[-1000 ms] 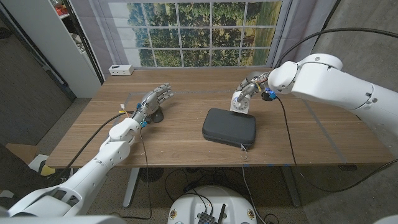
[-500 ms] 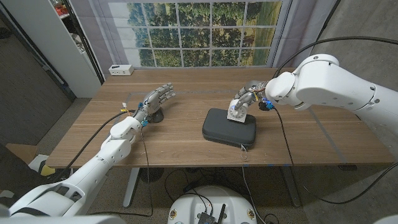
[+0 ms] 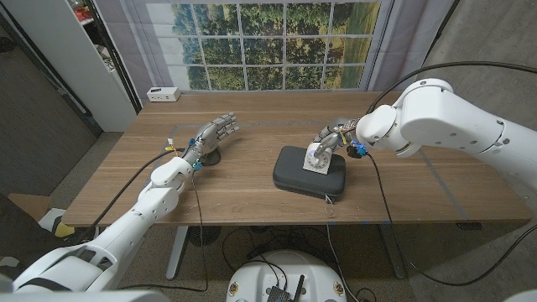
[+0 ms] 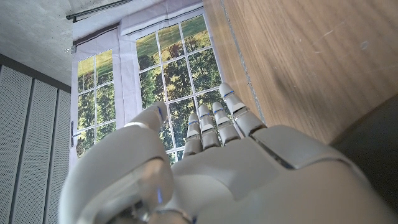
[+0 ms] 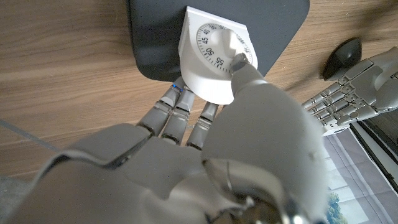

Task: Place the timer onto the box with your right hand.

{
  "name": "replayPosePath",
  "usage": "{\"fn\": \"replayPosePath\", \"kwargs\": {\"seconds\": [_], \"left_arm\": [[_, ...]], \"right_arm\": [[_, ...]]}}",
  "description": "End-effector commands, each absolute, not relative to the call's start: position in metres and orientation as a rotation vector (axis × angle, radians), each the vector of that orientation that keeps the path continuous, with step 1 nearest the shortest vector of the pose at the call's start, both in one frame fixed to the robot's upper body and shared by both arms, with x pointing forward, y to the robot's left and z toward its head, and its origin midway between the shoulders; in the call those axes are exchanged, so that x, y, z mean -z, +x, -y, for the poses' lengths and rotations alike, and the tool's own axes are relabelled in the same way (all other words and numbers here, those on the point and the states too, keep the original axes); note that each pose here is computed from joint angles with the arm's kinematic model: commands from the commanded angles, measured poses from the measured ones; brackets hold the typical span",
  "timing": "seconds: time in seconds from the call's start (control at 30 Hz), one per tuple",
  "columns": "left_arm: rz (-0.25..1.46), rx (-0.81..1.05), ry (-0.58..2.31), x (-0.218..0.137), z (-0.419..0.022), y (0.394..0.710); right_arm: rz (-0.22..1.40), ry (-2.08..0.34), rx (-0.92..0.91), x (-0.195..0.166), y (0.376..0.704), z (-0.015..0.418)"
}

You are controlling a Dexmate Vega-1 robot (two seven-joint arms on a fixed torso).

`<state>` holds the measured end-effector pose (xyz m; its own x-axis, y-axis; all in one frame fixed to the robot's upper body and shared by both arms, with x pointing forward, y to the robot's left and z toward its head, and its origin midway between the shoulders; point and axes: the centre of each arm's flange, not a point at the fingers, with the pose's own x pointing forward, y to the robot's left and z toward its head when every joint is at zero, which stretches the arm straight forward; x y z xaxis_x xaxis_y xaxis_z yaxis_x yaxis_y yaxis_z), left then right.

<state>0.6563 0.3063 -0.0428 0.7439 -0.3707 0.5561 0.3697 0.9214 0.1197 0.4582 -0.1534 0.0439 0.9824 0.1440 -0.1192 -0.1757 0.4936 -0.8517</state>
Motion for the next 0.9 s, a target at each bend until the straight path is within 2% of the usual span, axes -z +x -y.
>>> {"fn": "replayPosePath", "kwargs": {"seconds": [0.03,0.53,0.9], "left_arm": [[0.602,0.407,-0.002,0.044,-0.303,0.657],[0.598,0.41,-0.007,0.044,-0.303,0.661],[0.606,0.407,-0.005,0.04,-0.307,0.661]], "right_arm": [[-0.058,-1.038,-0.202,-0.044,0.455,0.156],[-0.102,-1.057,-0.192,-0.058,0.45,0.159],[-0.004,-1.038,-0.094,-0.078,0.438,0.172]]}}
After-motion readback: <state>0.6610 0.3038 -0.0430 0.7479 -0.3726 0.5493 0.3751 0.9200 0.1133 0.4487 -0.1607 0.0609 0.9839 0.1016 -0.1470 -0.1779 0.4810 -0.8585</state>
